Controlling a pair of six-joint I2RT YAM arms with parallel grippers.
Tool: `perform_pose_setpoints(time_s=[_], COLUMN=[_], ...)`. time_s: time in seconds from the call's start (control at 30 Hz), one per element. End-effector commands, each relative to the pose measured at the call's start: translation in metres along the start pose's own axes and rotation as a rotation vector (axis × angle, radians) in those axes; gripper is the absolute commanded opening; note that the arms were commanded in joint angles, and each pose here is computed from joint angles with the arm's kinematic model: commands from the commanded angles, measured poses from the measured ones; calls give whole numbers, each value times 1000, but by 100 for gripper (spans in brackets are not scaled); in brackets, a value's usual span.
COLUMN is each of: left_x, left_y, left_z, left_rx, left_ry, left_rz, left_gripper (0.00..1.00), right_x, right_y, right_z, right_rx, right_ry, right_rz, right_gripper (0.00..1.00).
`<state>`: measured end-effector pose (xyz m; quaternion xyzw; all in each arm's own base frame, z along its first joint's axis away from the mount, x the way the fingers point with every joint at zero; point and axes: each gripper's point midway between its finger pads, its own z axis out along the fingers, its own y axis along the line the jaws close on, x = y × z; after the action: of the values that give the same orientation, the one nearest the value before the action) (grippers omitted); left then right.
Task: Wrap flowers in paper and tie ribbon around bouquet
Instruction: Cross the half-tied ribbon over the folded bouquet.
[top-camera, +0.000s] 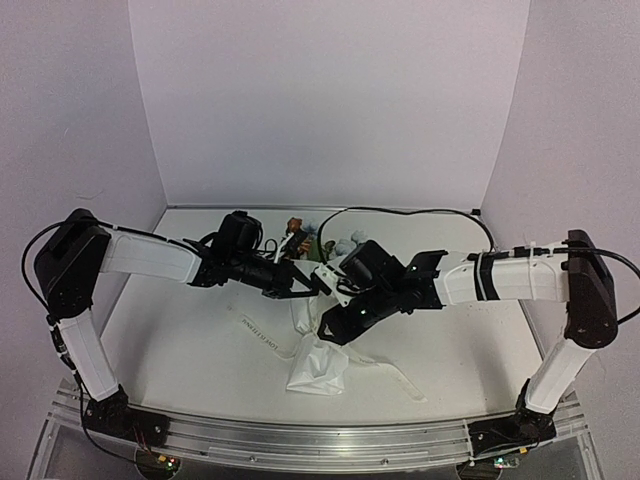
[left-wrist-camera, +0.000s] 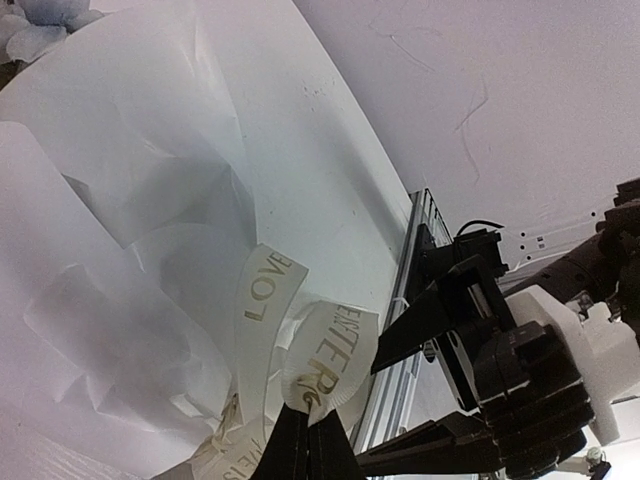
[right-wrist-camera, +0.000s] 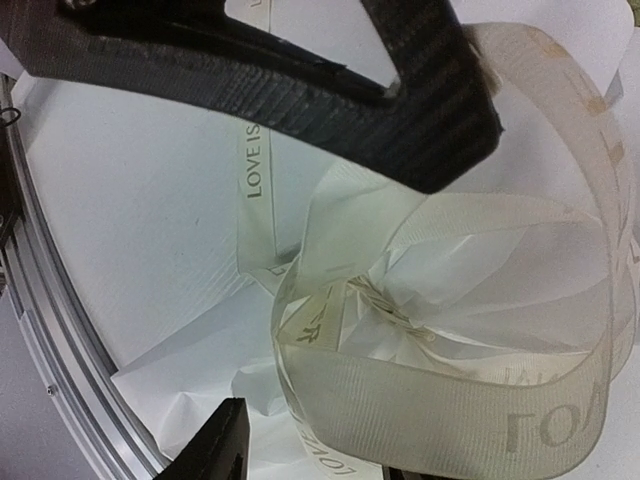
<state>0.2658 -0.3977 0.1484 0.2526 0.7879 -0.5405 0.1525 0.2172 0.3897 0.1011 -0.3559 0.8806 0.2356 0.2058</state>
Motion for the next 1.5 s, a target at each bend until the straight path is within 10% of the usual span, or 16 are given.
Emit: perform_pose_setpoints(time_s=[0.0, 0.43, 0.83, 1.47], left_x=[-2, -14, -14, 6], left_y=[-20, -18, -5, 11], left_z=[-4, -8, -13, -48], left_rx=[98, 122, 86, 9], left_ry=[37, 4, -30, -147], left_rz=[38, -27, -61, -102], left_gripper=[0, 0, 0, 0], right_x=[1, 12, 8, 89], right_y=[6, -2, -7, -30], right_z=[-3, 13, -9, -24], right_rx=[-21, 93, 156, 187], right_ry=[3, 17, -32, 118], right_rz=[-28, -111, -99, 28], right_gripper=[47, 41, 2, 0])
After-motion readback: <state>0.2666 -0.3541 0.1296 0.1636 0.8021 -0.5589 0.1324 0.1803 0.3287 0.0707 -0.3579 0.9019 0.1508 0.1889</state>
